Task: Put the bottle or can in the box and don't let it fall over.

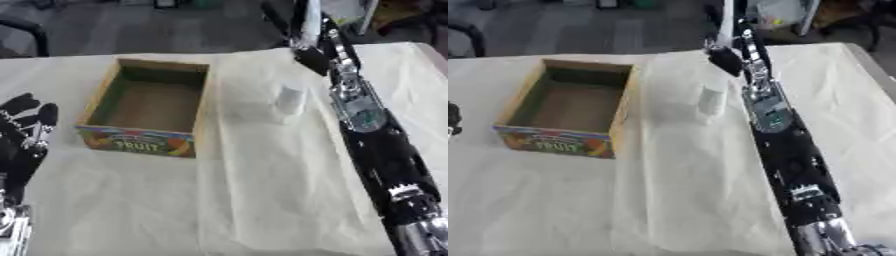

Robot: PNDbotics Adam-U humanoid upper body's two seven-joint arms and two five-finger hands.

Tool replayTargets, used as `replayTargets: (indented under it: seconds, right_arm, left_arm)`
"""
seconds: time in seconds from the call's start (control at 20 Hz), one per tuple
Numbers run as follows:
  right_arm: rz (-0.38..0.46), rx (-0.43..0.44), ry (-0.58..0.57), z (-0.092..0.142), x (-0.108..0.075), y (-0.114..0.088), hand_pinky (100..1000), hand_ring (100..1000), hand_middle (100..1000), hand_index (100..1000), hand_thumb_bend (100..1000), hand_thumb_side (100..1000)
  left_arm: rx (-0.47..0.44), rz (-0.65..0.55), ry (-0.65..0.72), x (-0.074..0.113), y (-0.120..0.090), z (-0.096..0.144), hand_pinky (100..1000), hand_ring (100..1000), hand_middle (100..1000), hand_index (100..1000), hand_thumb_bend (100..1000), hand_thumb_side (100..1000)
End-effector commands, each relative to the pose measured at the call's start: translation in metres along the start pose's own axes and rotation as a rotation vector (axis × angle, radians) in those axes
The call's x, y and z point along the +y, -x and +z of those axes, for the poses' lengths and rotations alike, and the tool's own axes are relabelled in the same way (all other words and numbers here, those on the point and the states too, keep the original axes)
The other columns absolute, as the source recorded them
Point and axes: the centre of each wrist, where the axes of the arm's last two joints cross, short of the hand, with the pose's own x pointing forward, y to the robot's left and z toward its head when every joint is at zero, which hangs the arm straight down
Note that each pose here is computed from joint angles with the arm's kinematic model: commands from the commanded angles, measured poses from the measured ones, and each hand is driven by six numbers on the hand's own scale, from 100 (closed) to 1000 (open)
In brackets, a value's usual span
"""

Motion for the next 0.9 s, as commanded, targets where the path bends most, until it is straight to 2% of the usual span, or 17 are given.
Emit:
replayTargets:
  seconds: [0.05,0.25,0.3,0.35,0.9]
  right_arm:
    - [0.002,-0.028,0.026,-0.0078,-0.0117,-0.0119,875,1000,800,909,100,100]
    - [-0.011,-0.022,0.034,-0.008,-0.0118,-0.0125,845,926,684,811,100,100]
    - [-0.014,-0.021,0.036,-0.008,-0.0119,-0.0127,844,921,678,807,100,100]
    - [-0.016,-0.021,0.037,-0.0081,-0.012,-0.013,832,882,622,765,100,100]
    - [-0.038,-0.035,0.054,-0.0102,-0.0128,-0.019,760,662,390,534,100,100]
  left_arm:
    - [-0.028,-0.001,0.002,0.0017,-0.006,-0.0038,666,671,721,817,591,625]
    - [-0.028,-0.001,0.003,0.0016,-0.006,-0.0039,666,671,721,817,590,625]
    - [-0.028,-0.001,0.003,0.0016,-0.006,-0.0039,666,671,721,817,590,626]
    - [-0.028,-0.001,0.002,0.0017,-0.006,-0.0039,666,670,721,817,590,626]
    - [-0.027,0.0,0.002,0.0014,-0.006,-0.0039,667,669,720,817,586,627]
